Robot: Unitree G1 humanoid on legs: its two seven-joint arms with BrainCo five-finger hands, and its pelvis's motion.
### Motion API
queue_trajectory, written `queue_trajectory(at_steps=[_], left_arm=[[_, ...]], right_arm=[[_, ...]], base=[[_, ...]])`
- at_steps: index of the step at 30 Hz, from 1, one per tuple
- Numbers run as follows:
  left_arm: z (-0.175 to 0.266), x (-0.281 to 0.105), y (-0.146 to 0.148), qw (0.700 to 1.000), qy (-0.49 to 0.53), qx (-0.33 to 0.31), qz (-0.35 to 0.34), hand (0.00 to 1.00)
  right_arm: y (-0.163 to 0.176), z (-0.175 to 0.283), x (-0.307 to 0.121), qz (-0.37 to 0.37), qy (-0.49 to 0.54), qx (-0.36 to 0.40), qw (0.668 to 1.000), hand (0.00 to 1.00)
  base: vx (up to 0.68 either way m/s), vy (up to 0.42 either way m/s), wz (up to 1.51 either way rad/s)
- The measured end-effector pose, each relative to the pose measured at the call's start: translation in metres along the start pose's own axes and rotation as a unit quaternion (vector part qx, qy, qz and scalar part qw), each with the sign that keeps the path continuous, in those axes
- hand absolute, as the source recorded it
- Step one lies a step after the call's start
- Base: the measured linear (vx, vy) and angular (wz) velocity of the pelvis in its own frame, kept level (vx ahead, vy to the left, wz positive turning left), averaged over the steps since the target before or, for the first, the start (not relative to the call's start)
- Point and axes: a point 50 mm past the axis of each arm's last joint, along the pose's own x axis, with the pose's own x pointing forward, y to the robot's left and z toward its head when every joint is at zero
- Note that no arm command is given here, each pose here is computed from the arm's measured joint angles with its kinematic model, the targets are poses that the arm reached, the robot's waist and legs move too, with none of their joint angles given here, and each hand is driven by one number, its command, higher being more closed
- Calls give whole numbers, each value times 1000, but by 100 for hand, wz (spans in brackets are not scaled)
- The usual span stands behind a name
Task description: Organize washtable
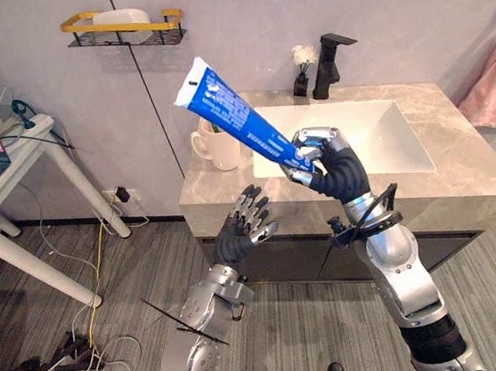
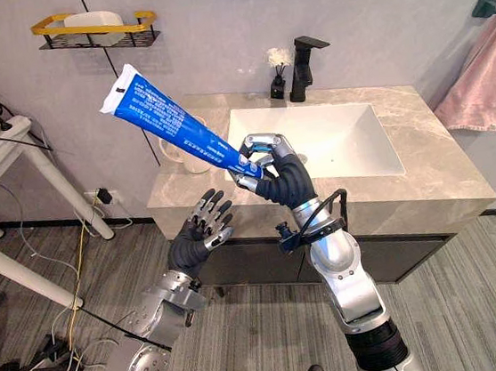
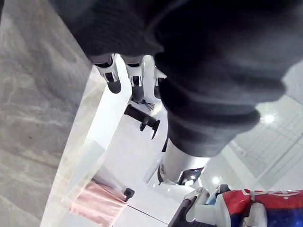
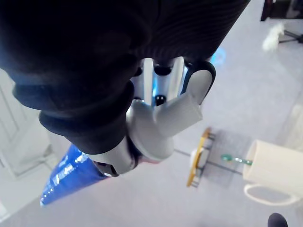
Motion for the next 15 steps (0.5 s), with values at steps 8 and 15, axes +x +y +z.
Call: queue_trajectory(at_steps=[8, 15], left_arm=[[32, 7, -21, 996, -76, -2, -38, 0], [57, 6, -36, 989, -137, -2, -63, 0]], right_arm=[[1, -7, -8, -6, 21, 8, 1000, 100], [4, -22, -15, -12, 58, 20, 998, 100]], base=[[0, 0, 0], [0, 0, 0]])
